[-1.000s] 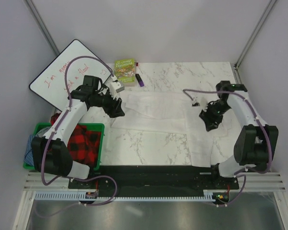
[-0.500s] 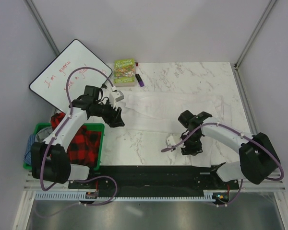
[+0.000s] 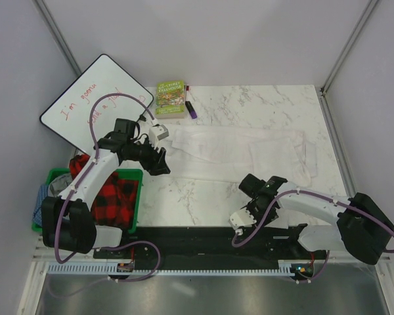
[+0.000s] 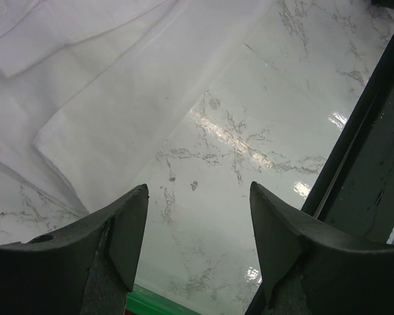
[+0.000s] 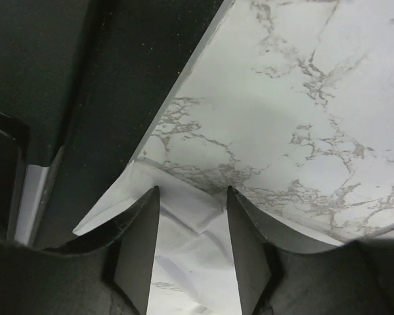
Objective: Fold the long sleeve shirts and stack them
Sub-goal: Fold the shirt
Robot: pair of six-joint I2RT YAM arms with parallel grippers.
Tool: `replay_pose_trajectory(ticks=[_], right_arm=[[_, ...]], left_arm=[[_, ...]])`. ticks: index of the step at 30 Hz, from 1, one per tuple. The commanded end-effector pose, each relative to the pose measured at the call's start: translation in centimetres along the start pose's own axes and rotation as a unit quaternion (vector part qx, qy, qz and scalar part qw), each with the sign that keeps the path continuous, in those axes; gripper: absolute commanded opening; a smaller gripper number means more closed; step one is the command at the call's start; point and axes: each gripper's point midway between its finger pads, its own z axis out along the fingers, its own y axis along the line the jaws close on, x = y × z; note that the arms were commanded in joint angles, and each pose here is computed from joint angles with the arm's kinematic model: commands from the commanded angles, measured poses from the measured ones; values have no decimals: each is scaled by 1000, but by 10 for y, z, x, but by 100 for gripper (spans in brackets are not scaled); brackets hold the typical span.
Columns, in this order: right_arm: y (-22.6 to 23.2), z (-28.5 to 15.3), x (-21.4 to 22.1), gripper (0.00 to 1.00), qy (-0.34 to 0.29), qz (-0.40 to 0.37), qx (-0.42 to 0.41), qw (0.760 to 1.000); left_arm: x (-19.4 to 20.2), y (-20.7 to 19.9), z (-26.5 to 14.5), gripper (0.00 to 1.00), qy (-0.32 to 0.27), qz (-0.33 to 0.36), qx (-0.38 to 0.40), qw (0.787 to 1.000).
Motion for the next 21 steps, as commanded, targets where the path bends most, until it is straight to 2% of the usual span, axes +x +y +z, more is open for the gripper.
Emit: replay_pose_trajectory(ticks=[1,3,5,6,8,13,17,21], right_arm=[[-7,11,-3,47,-3,-15,9,1000],[-8,14,-7,30,-10,-10,7,1000],[-15,14,-11,20,-17,-1,9,1000],[-18,13,-14,10,-21,5,11,1000],[-29,4,-23,1,-35,24,17,999],[-60,-36,-51,0,-90,69,41,993],[-111,-80,-71,0,-135,115,89,980],[-161,-97,-76,0,-164,188,104,963]], left_arm=[[-11,0,-3,71,-20,-2,1,1000],[-11,0,-3,70,-22,-2,0,1000],[-11,0,-2,70,-21,-6,3,1000],[-11,0,-2,70,-21,-8,4,1000],[-11,-1,-2,70,-23,-8,4,1000],[-14,-7,-6,70,-36,-7,12,999],[-21,-9,-10,72,-52,-18,12,998],[-29,-4,-15,74,-73,-46,-3,996]])
